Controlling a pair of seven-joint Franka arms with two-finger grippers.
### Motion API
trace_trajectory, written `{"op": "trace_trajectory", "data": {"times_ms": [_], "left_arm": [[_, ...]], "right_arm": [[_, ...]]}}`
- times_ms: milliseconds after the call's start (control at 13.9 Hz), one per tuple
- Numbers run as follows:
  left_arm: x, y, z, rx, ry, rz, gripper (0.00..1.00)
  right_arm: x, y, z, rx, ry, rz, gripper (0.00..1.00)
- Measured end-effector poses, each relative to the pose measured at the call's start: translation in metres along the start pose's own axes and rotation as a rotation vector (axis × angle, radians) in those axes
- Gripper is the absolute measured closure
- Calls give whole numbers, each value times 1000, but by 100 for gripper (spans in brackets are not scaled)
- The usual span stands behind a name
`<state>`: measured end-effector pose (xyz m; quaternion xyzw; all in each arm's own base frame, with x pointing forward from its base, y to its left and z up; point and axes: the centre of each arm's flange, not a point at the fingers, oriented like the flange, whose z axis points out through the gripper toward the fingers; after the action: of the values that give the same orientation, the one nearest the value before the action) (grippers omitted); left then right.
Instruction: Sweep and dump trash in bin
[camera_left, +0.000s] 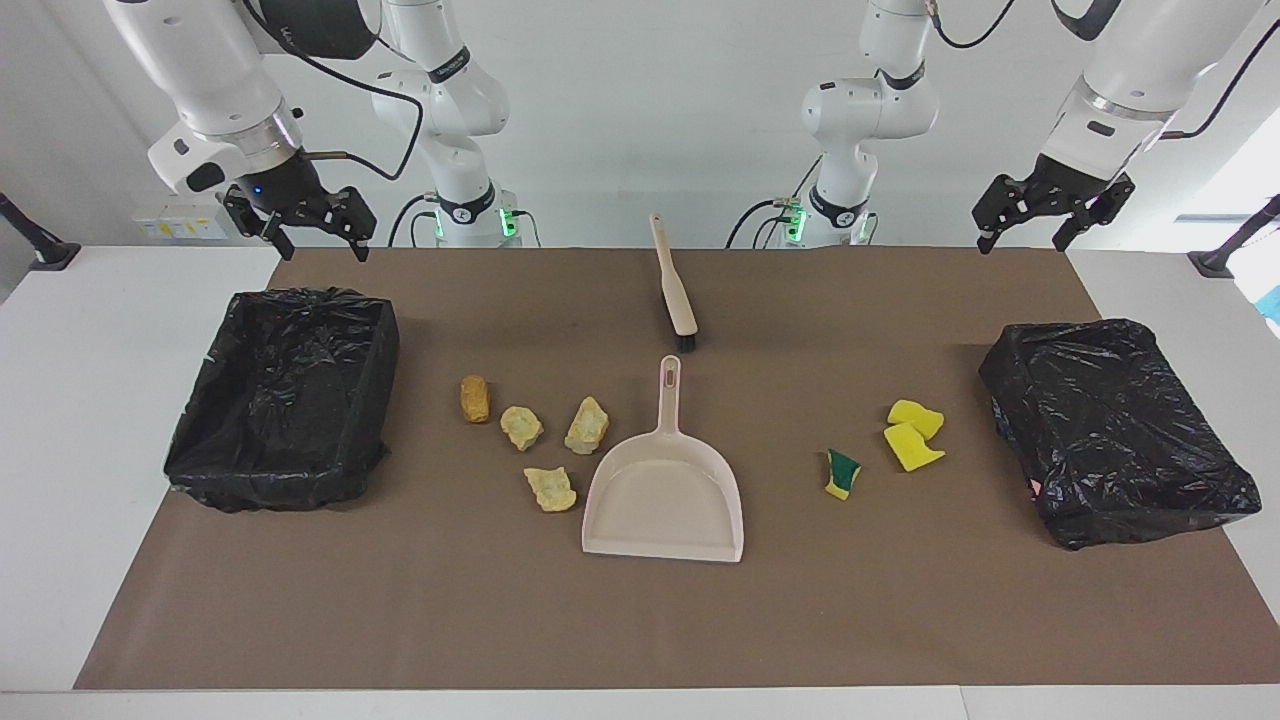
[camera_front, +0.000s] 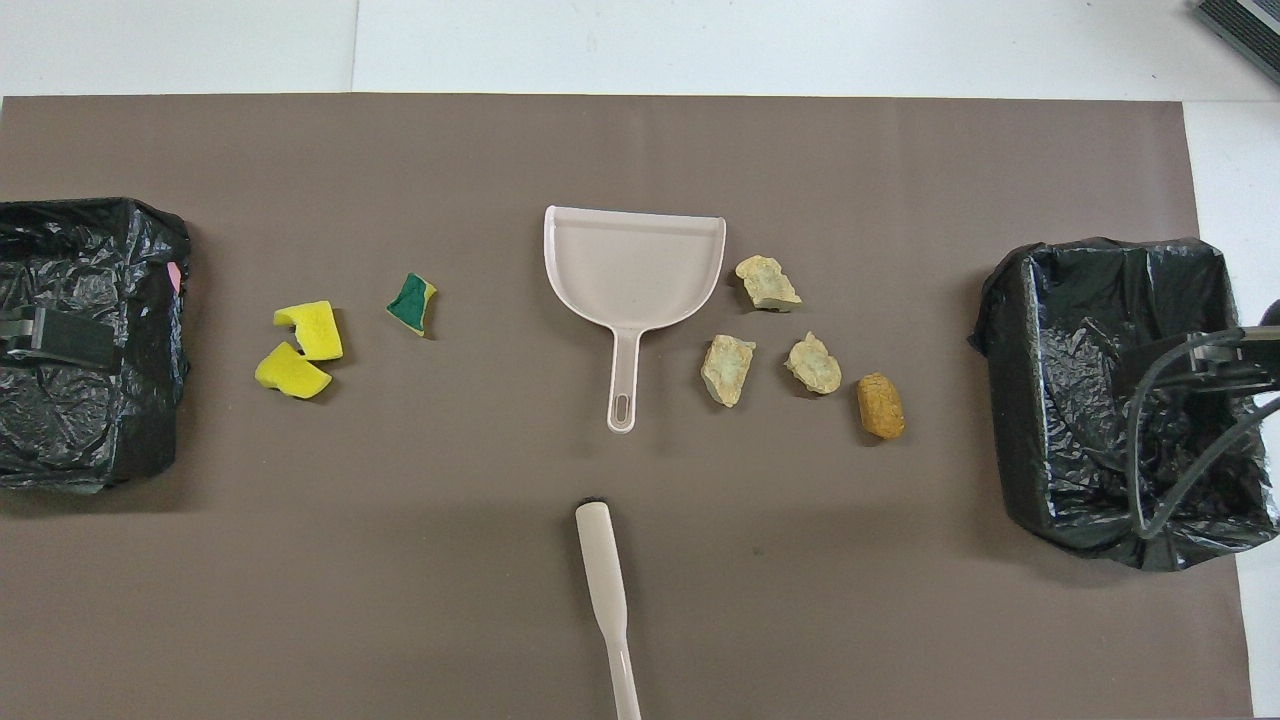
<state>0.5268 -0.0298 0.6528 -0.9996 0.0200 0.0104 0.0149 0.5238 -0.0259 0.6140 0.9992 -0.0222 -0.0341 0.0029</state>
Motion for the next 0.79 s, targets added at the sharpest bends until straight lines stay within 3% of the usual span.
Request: {"op": "trace_trajectory", "data": {"times_ms": [790], "left_arm": [[-3, 14, 2, 2, -22, 37, 0]], "right_arm": [[-1, 0, 0, 0, -1, 0, 0]]}}
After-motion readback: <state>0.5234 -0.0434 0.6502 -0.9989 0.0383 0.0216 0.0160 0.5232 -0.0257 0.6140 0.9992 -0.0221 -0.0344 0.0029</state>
